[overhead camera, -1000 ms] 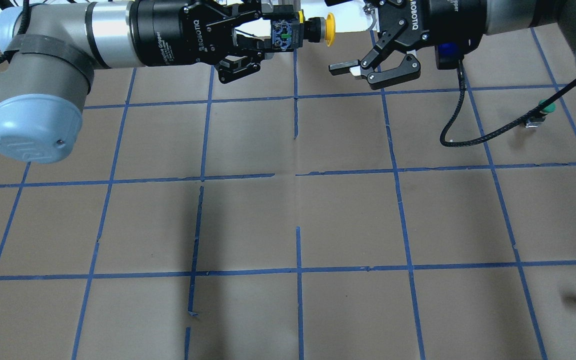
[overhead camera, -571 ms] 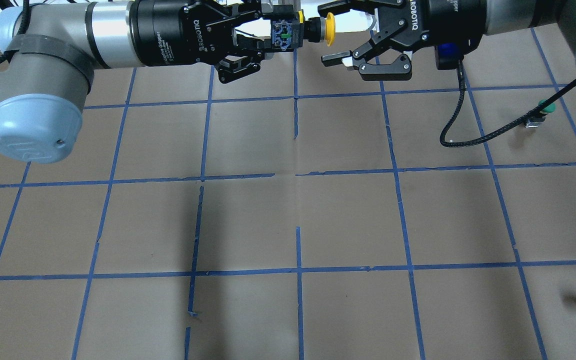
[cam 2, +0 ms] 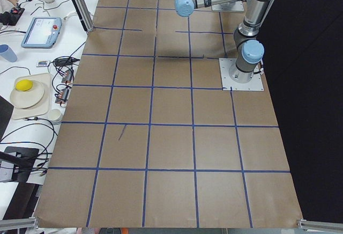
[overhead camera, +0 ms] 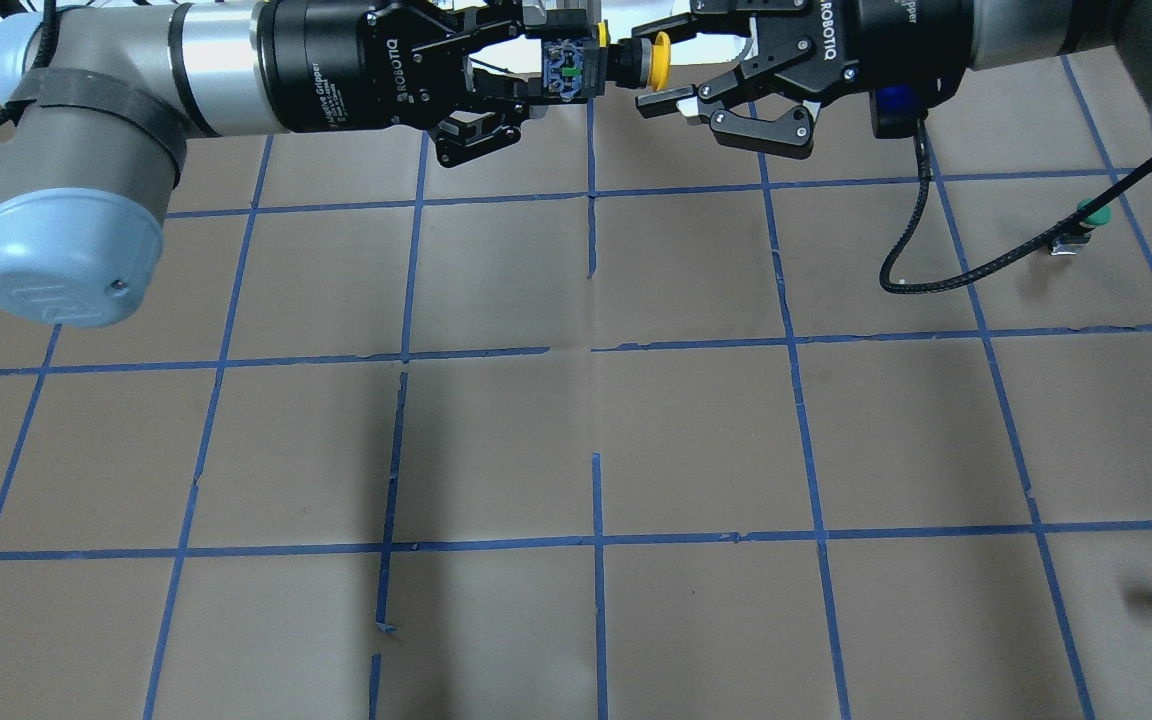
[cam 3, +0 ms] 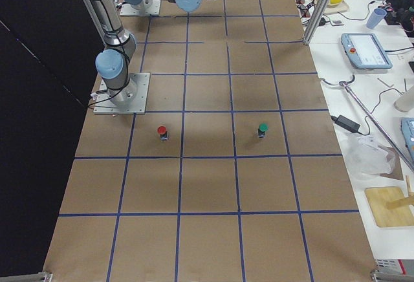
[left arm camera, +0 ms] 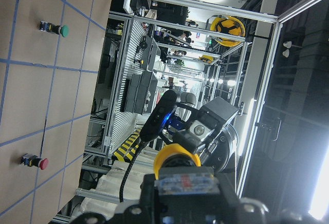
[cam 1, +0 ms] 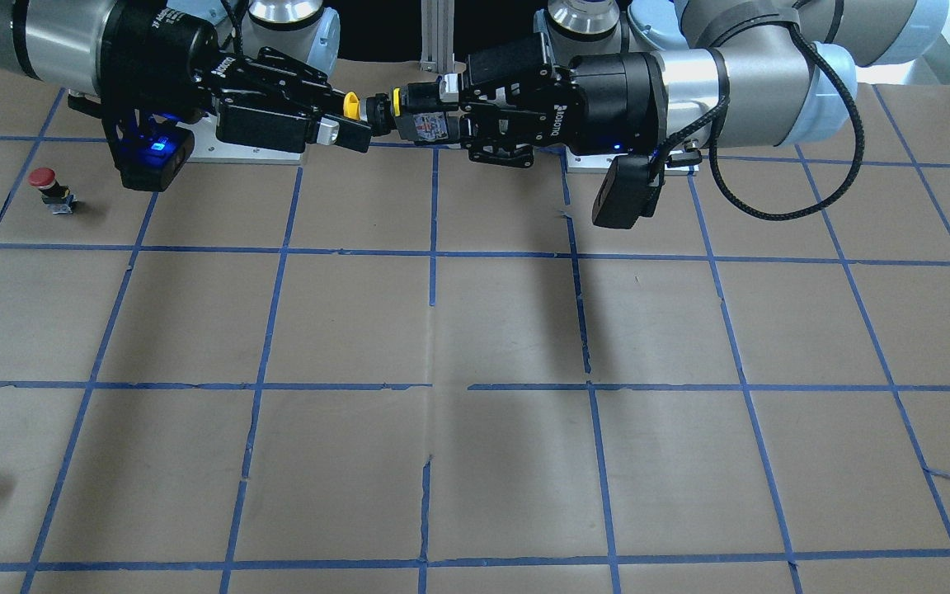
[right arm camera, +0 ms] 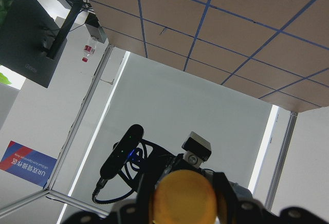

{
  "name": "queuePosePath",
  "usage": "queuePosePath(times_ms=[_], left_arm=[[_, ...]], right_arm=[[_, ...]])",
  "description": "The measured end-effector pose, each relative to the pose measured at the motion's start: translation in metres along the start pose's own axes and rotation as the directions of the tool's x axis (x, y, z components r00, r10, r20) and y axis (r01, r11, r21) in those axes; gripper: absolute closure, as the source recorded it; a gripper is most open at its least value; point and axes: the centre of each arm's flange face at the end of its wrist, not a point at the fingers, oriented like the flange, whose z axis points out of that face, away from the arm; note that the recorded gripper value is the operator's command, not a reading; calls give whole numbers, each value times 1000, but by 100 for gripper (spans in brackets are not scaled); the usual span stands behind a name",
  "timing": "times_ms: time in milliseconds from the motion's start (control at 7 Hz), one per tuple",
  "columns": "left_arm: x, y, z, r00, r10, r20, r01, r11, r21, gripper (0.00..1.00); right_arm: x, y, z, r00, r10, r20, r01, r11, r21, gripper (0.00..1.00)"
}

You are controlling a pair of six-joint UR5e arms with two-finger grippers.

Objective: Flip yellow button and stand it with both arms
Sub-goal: 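Hold the yellow button out while the right gripper closes on it, then open the left gripper and pull back while the right gripper takes the button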

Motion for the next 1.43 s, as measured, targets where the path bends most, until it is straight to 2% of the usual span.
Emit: queuePosePath(times_ms=[286, 429, 571, 714, 857, 1000, 1143, 1286, 1429], left_arm=[[4, -1, 0, 1000, -28, 5, 28, 1000, 3, 0], [3, -3, -2, 999, -30, 29, 29, 999, 13, 0], [-4, -6, -5, 995, -32, 92, 29, 999, 37, 0], [-12, -9, -7, 982, -35, 186, 22, 997, 68, 0], [-20, -8, -11, 948, -35, 316, 0, 994, 109, 0], [-25, -4, -17, 888, -35, 459, -39, 988, 151, 0], [-28, 1, -28, 789, -45, 612, -93, 977, 191, 0], [-32, 1, -38, 672, -67, 737, -142, 966, 217, 1], [-37, -1, -47, 565, -90, 820, -171, 960, 223, 1]], right_arm=[[-2, -1, -1, 1000, 0, 8, 0, 1000, -7, 79], [-4, -5, -6, 1000, 3, 17, -2, 1000, -3, 79], [-9, -13, -19, 999, 4, 42, -4, 1000, 11, 82], [-16, -23, -45, 996, -3, 90, -1, 999, 38, 87], [-22, -34, -71, 991, -24, 130, 13, 996, 84, 87], [-24, -45, -87, 991, -63, 122, 43, 985, 166, 90], [-22, -60, -95, 990, -124, 59, 104, 957, 271, 92], [-16, -74, -99, 981, -191, -45, 194, 910, 366, 94], [-9, -87, -103, 955, -244, -171, 295, 854, 429, 96]])
